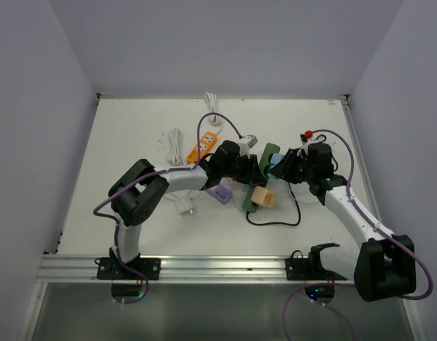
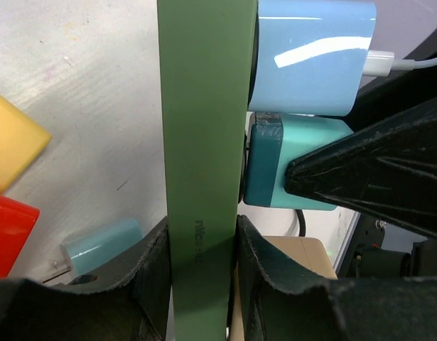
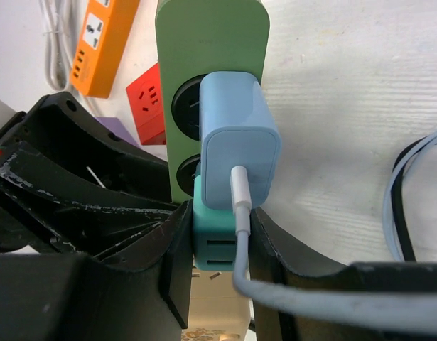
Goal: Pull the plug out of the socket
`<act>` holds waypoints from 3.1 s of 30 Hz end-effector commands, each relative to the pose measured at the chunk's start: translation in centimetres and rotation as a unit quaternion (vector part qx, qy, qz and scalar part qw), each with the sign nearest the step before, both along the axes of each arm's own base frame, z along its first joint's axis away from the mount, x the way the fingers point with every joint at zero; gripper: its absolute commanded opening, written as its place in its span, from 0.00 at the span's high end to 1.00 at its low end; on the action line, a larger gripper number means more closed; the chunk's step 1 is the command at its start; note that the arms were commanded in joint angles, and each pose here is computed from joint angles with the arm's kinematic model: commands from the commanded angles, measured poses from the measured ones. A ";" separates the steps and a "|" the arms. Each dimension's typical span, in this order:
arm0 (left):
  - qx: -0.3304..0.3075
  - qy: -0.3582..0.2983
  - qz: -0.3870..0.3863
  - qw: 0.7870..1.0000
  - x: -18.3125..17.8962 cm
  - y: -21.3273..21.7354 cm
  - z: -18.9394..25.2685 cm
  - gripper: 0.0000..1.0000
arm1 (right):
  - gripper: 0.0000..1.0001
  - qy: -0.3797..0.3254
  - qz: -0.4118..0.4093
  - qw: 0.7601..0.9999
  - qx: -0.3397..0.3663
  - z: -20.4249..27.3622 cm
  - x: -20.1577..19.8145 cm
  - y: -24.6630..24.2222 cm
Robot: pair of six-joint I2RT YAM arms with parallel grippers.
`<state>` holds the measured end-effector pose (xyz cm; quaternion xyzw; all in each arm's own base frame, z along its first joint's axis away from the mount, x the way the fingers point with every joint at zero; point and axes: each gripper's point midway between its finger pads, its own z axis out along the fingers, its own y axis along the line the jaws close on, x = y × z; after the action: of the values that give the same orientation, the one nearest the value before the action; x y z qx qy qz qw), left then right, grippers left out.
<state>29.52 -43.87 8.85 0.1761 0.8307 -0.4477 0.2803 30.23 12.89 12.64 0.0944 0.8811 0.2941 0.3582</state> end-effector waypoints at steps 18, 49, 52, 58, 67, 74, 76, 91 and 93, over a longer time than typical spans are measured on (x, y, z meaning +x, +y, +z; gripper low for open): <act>-0.111 -0.037 -0.003 0.993 1.1 1.3 3.1 1.00 | 1.00 -0.063 0.037 0.997 0.023 4.2 -0.8 2.1; -0.100 -0.061 0.034 0.993 3.8 2.4 5.3 1.00 | 0.99 -0.050 0.029 0.998 -0.018 4.8 -2.2 -1.0; -0.098 -0.070 0.034 0.992 3.7 2.4 5.9 1.00 | 1.00 -0.025 -0.004 0.999 -0.046 2.9 -2.1 -2.4; -0.092 -0.079 0.033 0.992 3.6 2.6 6.5 1.00 | 0.98 0.025 -0.061 0.995 -0.076 -2.0 -1.8 -4.2; -0.085 -0.076 0.027 0.993 3.2 2.7 6.5 1.00 | 0.73 0.040 -0.063 0.994 -0.076 -4.2 -0.6 -4.1; -0.082 -0.071 0.021 0.994 3.0 2.6 6.0 1.00 | 0.36 0.045 -0.059 0.994 -0.078 -4.3 -0.3 -4.0; -0.080 -0.070 0.020 0.994 2.9 2.6 5.9 1.00 | 0.34 0.046 -0.059 0.994 -0.079 -4.4 -0.4 -4.1; -0.076 -0.067 0.010 0.995 2.6 2.4 5.4 1.00 | 0.37 -0.096 0.021 0.995 -0.004 3.2 -1.2 -0.9; -0.067 -0.070 0.010 0.995 2.5 2.1 5.3 1.00 | 0.32 -0.134 0.025 0.990 0.020 5.1 -1.0 -0.3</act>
<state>31.28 -40.16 8.78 0.1422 0.8235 -0.4592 0.3013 28.64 11.01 13.97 0.0756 0.8659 0.2755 0.4106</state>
